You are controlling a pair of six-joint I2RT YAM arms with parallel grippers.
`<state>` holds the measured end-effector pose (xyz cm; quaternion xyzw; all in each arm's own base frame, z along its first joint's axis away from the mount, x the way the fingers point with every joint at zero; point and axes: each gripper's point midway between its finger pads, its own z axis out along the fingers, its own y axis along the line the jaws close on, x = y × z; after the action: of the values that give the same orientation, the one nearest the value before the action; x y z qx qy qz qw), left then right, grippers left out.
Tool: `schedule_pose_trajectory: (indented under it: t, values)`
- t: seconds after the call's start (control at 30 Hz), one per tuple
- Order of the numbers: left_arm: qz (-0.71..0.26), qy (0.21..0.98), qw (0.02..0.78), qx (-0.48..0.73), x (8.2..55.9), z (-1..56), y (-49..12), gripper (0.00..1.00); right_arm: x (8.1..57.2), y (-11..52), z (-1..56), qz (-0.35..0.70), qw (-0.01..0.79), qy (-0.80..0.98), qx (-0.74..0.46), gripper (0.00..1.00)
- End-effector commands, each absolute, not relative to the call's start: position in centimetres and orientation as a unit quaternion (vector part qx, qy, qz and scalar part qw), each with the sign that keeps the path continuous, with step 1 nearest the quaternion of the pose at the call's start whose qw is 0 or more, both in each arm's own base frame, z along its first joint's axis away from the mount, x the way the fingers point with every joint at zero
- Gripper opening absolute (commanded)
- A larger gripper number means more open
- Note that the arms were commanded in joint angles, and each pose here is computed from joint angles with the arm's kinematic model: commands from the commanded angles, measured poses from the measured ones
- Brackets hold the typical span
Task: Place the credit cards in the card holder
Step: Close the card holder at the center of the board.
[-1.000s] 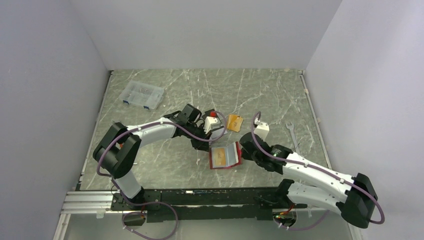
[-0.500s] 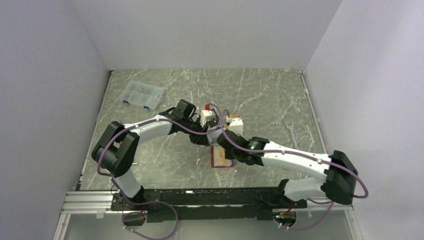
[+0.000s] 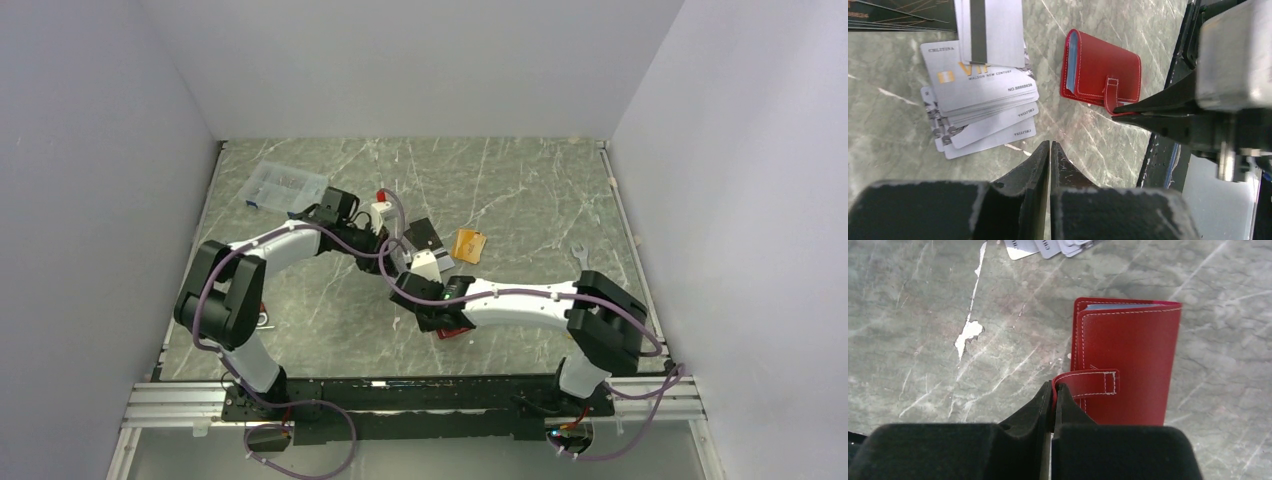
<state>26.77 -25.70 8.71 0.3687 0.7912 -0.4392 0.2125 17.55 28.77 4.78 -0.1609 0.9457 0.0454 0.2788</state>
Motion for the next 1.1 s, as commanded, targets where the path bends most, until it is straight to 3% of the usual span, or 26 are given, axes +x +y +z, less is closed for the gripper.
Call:
schedule_pose_trajectory:
  t: [0.0,0.17,0.33,0.43,0.7,0.9,1.07]
  values:
    - [-0.461,0.770,0.243,0.368,27.1,11.8,-25.2,0.11,17.7,31.2,4.6,0.084,0.278,0.937,-0.193,0.00]
    - [-0.461,0.769,0.257,0.361,27.9,12.8,-24.0,0.11,17.6,31.6,3.5,0.102,0.258,0.940,-0.198,0.07]
    - [-0.452,0.763,0.271,0.373,27.9,13.5,-23.5,0.12,17.0,31.2,4.5,0.113,0.249,0.938,-0.212,0.56]
    - [-0.448,0.763,0.272,0.379,27.7,13.6,-23.3,0.12,16.4,31.3,5.1,0.123,0.238,0.936,-0.226,0.71]
    - [-0.437,0.765,0.278,0.384,28.2,14.2,-22.8,0.11,15.6,33.0,11.0,0.241,0.224,0.910,-0.252,0.76]
    - [-0.433,0.762,0.283,0.389,28.4,14.7,-22.7,0.12,17.6,29.0,14.2,0.312,0.241,0.902,-0.174,0.68]
    - [-0.433,0.759,0.283,0.395,28.3,14.7,-22.8,0.11,19.8,22.7,11.1,0.300,0.250,0.920,-0.045,0.59]
